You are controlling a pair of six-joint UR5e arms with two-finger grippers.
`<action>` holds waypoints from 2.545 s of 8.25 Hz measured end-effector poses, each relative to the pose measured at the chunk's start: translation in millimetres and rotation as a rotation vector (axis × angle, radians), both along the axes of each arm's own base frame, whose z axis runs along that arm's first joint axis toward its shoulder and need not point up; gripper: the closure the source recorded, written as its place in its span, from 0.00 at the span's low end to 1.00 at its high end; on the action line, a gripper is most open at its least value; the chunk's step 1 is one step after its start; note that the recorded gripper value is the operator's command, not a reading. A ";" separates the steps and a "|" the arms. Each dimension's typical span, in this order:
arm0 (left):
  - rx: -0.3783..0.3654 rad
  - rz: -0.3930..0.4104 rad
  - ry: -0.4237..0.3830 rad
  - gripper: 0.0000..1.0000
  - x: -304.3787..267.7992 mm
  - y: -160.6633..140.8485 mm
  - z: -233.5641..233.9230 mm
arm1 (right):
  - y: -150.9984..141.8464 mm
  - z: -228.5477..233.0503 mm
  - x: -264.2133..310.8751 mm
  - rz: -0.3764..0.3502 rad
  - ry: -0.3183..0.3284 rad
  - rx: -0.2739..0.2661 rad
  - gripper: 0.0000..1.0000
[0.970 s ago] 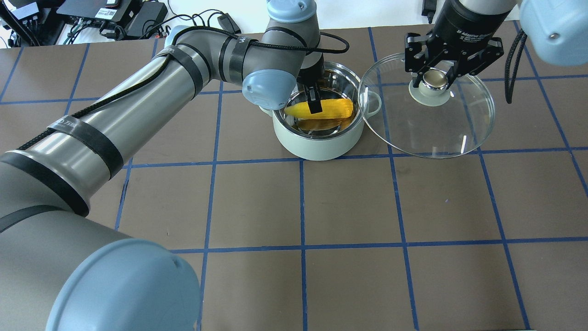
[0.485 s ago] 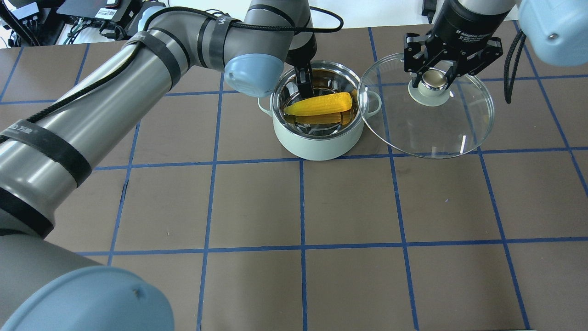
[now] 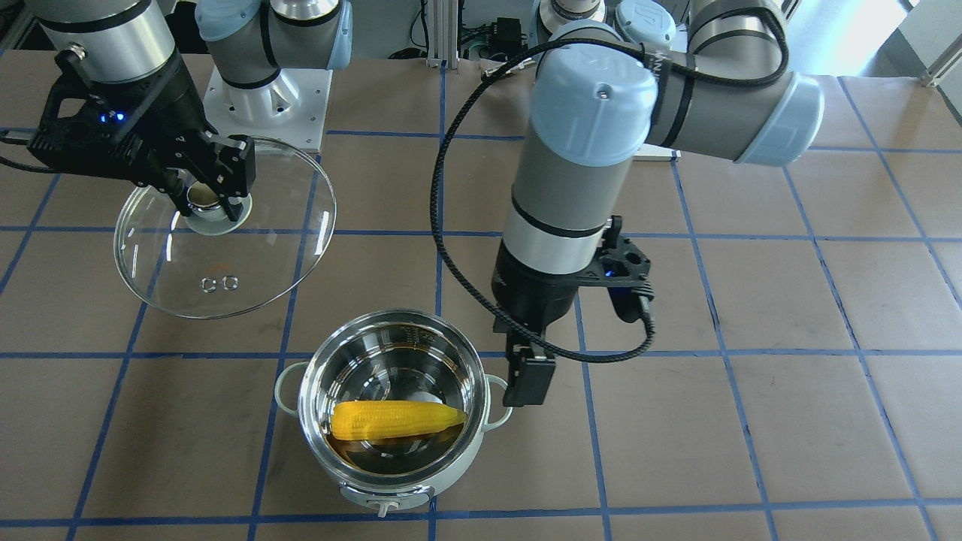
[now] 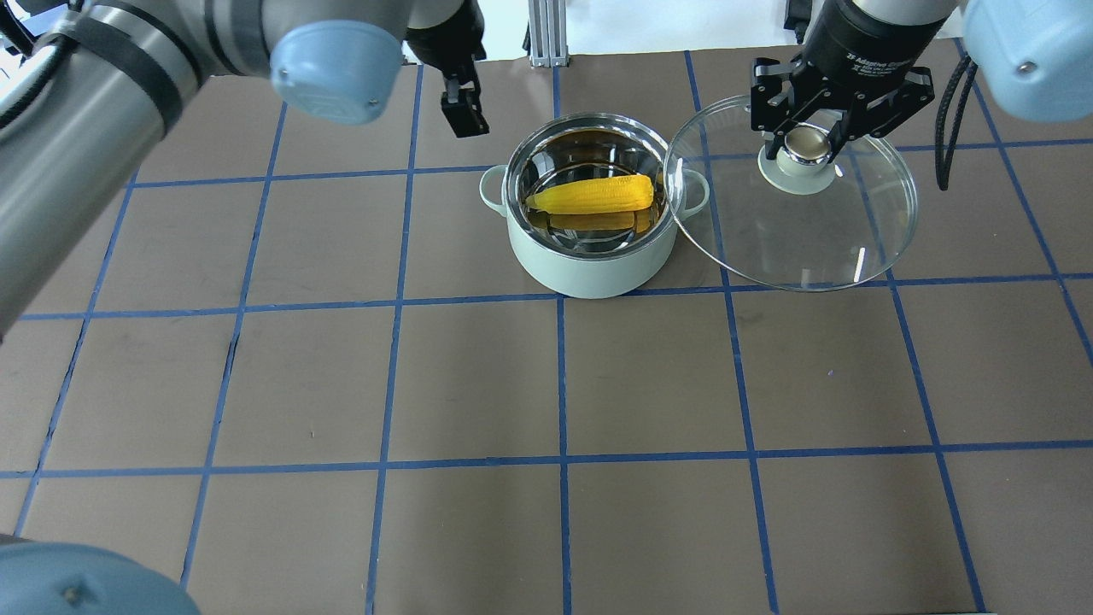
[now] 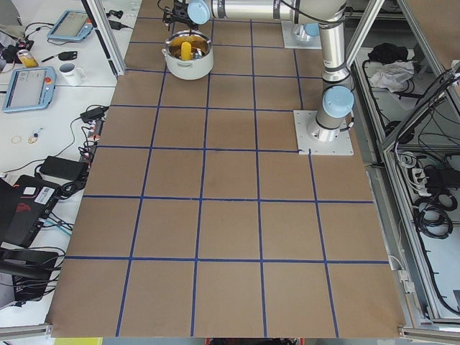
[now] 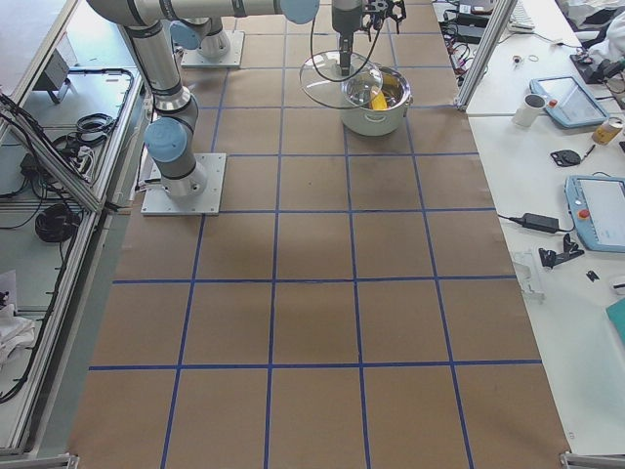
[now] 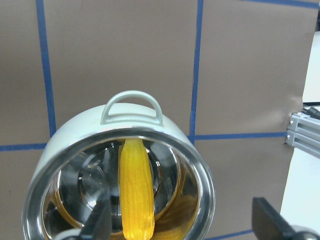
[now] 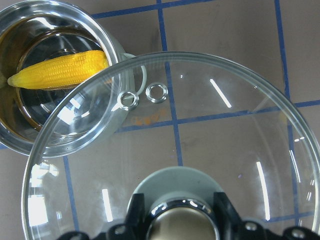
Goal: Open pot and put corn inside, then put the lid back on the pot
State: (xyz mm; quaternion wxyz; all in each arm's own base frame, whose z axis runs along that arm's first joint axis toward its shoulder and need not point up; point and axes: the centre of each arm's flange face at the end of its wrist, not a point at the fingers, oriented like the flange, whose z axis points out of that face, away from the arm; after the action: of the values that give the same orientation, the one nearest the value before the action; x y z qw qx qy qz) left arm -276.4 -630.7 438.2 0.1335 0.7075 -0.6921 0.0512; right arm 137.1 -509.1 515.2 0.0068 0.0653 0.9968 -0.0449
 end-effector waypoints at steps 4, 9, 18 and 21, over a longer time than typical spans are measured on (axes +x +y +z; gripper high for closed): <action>0.104 -0.167 -0.096 0.00 114.1 2.2 11.0 | -17.4 -5.5 0.6 -0.008 0.000 -0.011 0.71; 0.109 -0.634 -0.256 0.00 159.2 54.9 34.0 | -93.1 -72.1 123.5 -0.134 -0.021 -0.068 0.71; 0.047 -1.482 -0.478 0.00 153.2 142.6 66.7 | -117.5 -143.4 182.2 -0.133 0.011 -0.062 0.71; 0.050 -1.530 -0.478 0.00 152.8 147.4 61.7 | -120.2 -151.0 182.9 -0.139 0.012 -0.060 0.70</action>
State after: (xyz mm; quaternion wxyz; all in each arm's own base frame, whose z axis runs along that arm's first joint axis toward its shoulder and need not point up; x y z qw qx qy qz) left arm -123.7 -483.3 500.0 -0.0362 0.0097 -0.9961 0.0802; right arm 320.0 -629.3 364.2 -0.0005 0.1340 0.9881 -0.0754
